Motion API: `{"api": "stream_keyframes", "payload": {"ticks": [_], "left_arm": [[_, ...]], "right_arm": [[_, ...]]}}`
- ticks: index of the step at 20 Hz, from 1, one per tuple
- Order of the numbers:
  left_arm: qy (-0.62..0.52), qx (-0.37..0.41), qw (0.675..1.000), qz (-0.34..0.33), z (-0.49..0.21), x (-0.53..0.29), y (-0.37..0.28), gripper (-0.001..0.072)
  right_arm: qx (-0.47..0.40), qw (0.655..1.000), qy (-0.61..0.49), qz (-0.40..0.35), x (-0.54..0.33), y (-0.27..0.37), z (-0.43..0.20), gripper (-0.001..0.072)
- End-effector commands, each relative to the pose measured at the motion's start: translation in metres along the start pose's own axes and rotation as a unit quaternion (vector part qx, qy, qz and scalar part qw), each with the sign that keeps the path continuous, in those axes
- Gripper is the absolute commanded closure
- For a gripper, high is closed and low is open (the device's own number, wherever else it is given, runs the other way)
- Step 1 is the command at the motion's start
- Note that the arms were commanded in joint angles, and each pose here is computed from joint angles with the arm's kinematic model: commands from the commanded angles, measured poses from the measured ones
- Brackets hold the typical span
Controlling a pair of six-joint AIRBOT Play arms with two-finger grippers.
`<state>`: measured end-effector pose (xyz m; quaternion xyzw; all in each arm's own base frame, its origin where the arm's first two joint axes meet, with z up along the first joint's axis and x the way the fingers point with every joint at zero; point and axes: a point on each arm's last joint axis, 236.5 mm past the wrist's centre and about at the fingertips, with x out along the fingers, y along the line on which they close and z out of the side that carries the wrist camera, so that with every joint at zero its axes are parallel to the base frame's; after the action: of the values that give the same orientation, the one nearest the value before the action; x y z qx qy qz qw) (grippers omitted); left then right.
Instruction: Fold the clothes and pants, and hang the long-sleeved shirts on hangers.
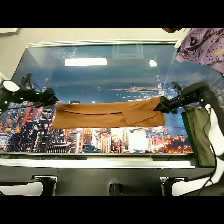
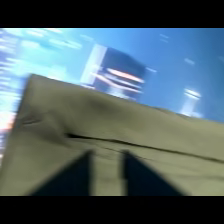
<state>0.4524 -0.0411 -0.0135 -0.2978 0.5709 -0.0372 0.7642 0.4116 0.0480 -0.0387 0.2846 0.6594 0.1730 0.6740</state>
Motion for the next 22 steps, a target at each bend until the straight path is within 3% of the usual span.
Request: {"api": "stream_keyframes", "payload": {"ticks": [1,10,16,22], "left_arm": [[0.036,0.007,0.997,-0.069,-0.03,0.03,-0.067,0.0694],[0.096,0.022,0.975,-0.199,-0.172,0.131,-0.249,0.0693],[0.167,0.067,0.957,-0.227,-0.257,0.174,-0.322,0.0693],[0.236,0.049,0.944,-0.224,-0.313,0.216,-0.353,0.0694]], "right_arm": [[0.013,0.997,-0.049,-0.065,-0.054,0.014,-0.011,0.0687],[0.01,0.972,-0.153,-0.176,-0.161,0.035,-0.033,0.0686],[-0.001,0.969,-0.175,-0.174,-0.189,0.057,-0.033,0.0686],[-0.004,0.968,-0.182,-0.174,-0.196,0.063,-0.04,0.0686]]}}
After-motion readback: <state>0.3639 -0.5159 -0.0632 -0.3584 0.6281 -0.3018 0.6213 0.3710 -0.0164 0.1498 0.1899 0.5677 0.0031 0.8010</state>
